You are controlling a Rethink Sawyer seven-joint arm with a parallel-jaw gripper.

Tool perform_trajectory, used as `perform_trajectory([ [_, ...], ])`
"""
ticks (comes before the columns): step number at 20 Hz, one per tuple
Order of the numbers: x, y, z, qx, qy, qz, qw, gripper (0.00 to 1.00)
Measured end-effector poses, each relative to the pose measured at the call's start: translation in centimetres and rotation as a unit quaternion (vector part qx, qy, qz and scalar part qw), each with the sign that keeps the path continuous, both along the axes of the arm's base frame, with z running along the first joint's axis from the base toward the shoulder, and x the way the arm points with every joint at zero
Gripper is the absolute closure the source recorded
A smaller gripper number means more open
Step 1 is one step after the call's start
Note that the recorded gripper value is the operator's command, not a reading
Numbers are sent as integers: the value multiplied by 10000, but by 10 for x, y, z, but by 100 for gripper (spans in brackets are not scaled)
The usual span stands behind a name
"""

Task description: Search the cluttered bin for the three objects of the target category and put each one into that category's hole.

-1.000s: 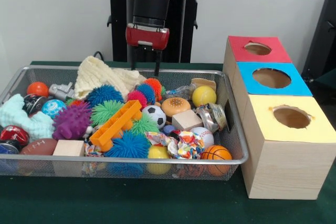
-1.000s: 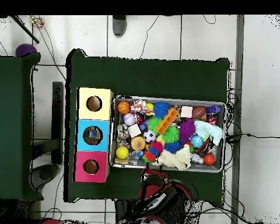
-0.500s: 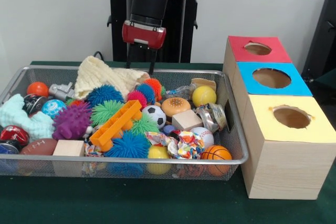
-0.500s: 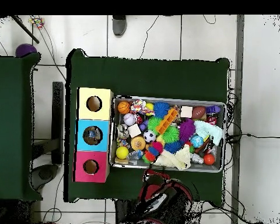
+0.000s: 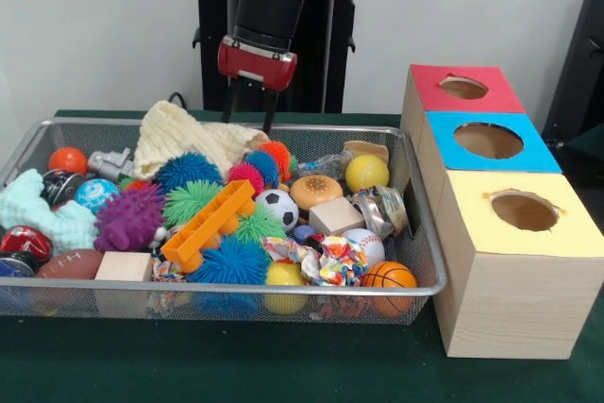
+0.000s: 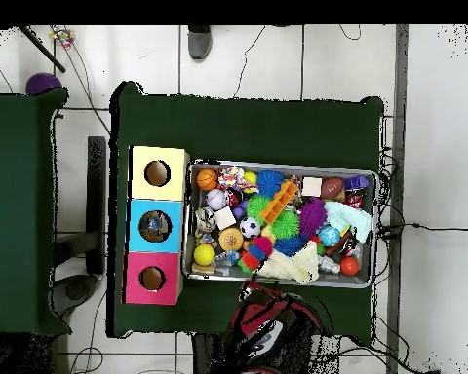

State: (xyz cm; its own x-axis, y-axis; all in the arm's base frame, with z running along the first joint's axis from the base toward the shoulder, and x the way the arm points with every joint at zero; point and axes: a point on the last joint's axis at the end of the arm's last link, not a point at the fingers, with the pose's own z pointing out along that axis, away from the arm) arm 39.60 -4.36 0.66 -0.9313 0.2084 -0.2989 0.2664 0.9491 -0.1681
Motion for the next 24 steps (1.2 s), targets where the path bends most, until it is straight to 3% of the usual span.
perform_trajectory([
  [4, 7, 5, 0, 73, -18, -51, 10000, 0],
  [15, 27, 44, -11, 579, -162, 82, 9982, 0],
  [24, 31, 56, -14, 699, -178, 146, 9973, 0],
])
